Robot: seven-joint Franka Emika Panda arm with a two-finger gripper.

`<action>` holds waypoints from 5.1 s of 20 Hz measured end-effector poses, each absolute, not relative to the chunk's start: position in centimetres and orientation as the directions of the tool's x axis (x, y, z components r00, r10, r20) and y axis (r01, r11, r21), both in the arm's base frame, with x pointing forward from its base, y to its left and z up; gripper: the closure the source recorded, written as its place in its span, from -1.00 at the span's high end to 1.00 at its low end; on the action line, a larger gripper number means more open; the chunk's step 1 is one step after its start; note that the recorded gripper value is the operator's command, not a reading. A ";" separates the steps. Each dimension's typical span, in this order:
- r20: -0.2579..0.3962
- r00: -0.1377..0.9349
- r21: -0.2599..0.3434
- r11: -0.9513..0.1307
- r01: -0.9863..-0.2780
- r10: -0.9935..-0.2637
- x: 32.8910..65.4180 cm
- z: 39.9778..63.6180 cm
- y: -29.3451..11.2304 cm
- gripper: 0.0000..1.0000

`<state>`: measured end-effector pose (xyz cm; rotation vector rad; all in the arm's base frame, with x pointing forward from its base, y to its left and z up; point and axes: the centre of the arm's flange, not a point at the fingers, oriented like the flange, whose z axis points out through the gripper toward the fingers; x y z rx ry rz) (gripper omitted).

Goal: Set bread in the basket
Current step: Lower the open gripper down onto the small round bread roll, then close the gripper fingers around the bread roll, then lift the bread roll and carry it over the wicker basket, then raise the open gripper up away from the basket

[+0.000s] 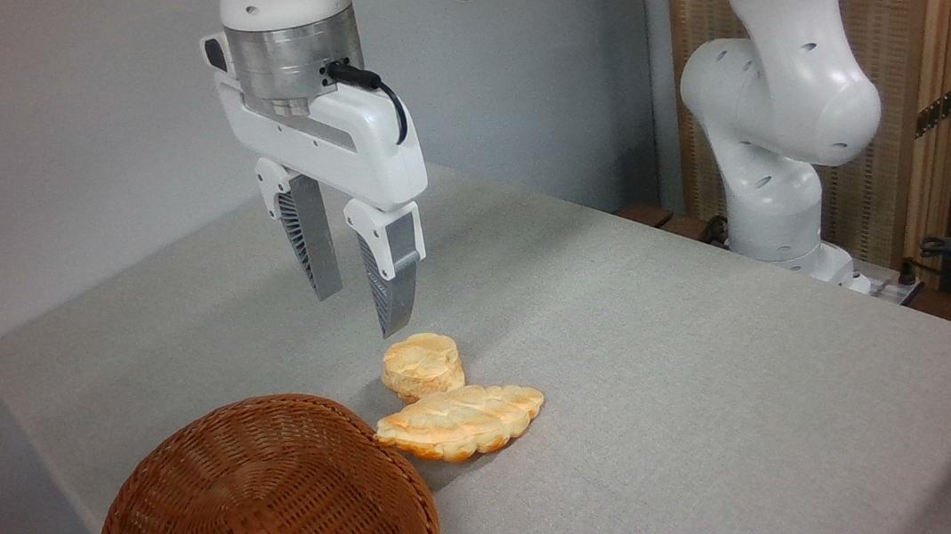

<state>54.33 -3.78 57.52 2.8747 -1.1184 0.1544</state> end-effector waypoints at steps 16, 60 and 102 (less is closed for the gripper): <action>0.016 0.683 0.091 -0.679 -0.729 -0.731 52.1 50.6 -8.1 1.00; -0.049 0.591 0.120 -0.592 -0.797 -0.805 51.0 42.1 -12.0 -0.49; 0.137 0.698 -0.008 -0.705 -0.709 -0.703 55.4 53.9 -8.6 1.00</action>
